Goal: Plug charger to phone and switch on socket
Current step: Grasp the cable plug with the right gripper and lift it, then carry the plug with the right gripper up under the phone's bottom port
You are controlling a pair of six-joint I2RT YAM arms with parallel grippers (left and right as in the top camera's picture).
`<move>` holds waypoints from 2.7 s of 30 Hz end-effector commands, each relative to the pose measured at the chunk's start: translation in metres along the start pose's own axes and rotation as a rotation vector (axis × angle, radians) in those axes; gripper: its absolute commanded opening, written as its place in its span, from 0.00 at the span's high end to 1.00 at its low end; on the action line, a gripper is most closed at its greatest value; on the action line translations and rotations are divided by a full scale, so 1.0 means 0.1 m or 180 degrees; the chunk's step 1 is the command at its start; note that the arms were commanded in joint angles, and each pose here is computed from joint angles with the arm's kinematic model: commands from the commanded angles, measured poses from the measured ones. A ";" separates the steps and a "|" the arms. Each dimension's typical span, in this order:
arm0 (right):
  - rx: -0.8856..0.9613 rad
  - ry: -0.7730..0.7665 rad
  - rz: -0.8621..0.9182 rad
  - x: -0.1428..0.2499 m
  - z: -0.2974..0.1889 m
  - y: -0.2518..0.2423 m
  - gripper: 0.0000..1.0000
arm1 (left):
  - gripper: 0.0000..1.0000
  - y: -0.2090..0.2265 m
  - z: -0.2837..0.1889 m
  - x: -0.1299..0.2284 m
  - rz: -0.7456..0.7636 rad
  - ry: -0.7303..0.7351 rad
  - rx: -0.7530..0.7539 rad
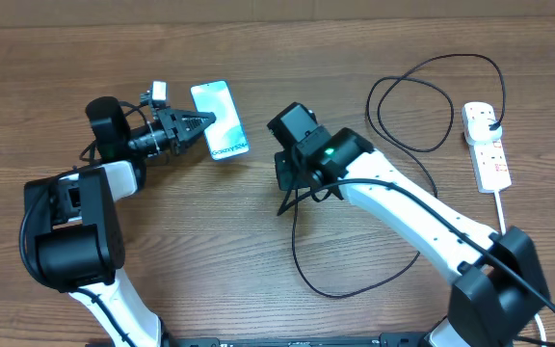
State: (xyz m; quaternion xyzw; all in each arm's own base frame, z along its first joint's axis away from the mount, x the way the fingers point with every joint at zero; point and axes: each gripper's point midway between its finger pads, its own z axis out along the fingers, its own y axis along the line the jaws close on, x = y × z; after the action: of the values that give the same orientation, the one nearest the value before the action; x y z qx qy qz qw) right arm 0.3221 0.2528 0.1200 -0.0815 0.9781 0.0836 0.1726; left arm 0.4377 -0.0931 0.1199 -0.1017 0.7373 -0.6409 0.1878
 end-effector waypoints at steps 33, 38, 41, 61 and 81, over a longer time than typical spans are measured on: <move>-0.1117 -0.0088 0.0235 0.36 -1.00 -0.13 0.96 | 0.96 -0.85 1.36 0.31 -0.0407 0.0244 0.0184; -0.1406 -0.0137 0.0216 0.33 -0.94 0.02 0.96 | 0.96 -0.98 1.25 0.26 -0.0180 0.0296 0.0351; -0.1440 -0.0218 0.0199 0.27 -0.95 0.04 0.96 | 0.96 -0.97 1.17 0.22 -0.0218 0.0310 0.0357; -0.1315 -0.0362 0.0368 -0.07 -0.54 0.00 0.96 | 0.96 -1.04 1.12 0.18 -0.0112 0.0290 0.0436; -0.1257 -0.0519 0.0419 -0.23 -0.47 -0.07 0.96 | 0.95 -1.04 1.12 0.20 -0.0110 0.0312 0.0438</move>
State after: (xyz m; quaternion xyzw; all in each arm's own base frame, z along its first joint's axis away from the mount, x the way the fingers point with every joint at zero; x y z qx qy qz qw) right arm 0.3242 0.2440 0.1698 -0.0511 0.9288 0.2966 0.2160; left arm 0.4555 -0.2171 0.1925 -0.0922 0.7029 -0.6913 0.1400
